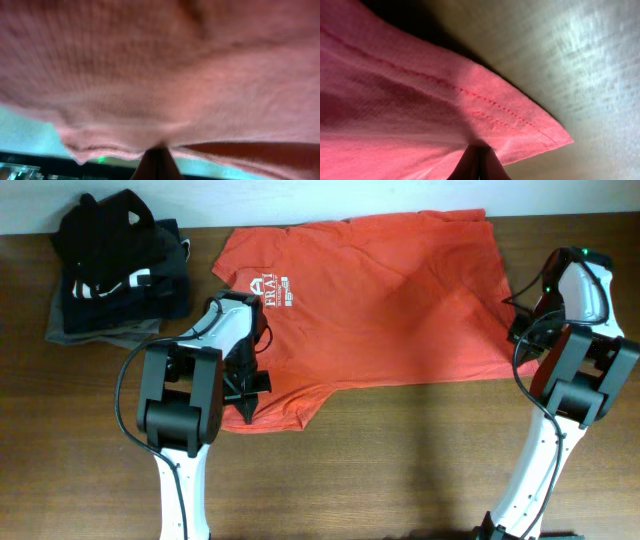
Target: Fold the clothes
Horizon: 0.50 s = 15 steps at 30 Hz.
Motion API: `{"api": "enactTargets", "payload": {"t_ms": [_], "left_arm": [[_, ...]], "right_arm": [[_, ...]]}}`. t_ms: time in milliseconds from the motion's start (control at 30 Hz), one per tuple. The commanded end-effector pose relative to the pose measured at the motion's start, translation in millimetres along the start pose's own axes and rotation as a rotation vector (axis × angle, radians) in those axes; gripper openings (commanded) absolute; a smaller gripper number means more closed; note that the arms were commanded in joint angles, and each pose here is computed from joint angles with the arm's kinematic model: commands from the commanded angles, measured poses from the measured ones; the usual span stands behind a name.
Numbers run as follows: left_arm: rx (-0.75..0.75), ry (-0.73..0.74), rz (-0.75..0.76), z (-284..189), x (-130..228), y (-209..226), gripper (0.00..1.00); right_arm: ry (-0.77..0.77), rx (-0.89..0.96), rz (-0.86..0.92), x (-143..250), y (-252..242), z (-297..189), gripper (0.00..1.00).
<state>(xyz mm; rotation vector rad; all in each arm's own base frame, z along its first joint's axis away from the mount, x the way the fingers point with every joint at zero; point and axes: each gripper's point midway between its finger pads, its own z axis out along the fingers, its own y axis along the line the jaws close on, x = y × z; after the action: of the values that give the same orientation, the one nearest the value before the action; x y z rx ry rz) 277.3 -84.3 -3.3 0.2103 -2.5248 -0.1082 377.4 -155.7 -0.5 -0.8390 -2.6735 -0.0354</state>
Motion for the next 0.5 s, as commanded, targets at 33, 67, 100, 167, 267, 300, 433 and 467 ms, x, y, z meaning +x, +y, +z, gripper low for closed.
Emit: {"api": "enactTargets", "payload": {"t_ms": [33,67,100,167,267,300,433,467], "left_arm": [[-0.093,0.170,-0.033,33,20,9,0.01],[-0.102,0.183,-0.034,32,24,10,0.01],[-0.112,0.198,-0.037,31,28,10,0.01],[-0.126,0.223,-0.039,30,35,11,0.01],[-0.145,0.253,-0.038,28,43,13,0.01],[-0.149,0.258,-0.037,27,45,13,0.01],[-0.179,0.253,-0.037,19,52,18,0.01],[-0.189,0.236,-0.035,16,52,20,0.01]], "right_arm": [[0.106,0.071,0.063,8,-30,31,0.04],[0.110,0.071,0.071,8,-31,30,0.04],[0.117,0.082,0.099,10,-37,30,0.04],[0.128,0.123,0.143,13,-50,29,0.04],[0.142,0.158,0.173,16,-65,28,0.04],[0.144,0.154,0.180,16,-67,28,0.04],[0.154,0.147,0.207,17,-78,29,0.04],[0.158,0.150,0.216,18,-81,28,0.04]]}}
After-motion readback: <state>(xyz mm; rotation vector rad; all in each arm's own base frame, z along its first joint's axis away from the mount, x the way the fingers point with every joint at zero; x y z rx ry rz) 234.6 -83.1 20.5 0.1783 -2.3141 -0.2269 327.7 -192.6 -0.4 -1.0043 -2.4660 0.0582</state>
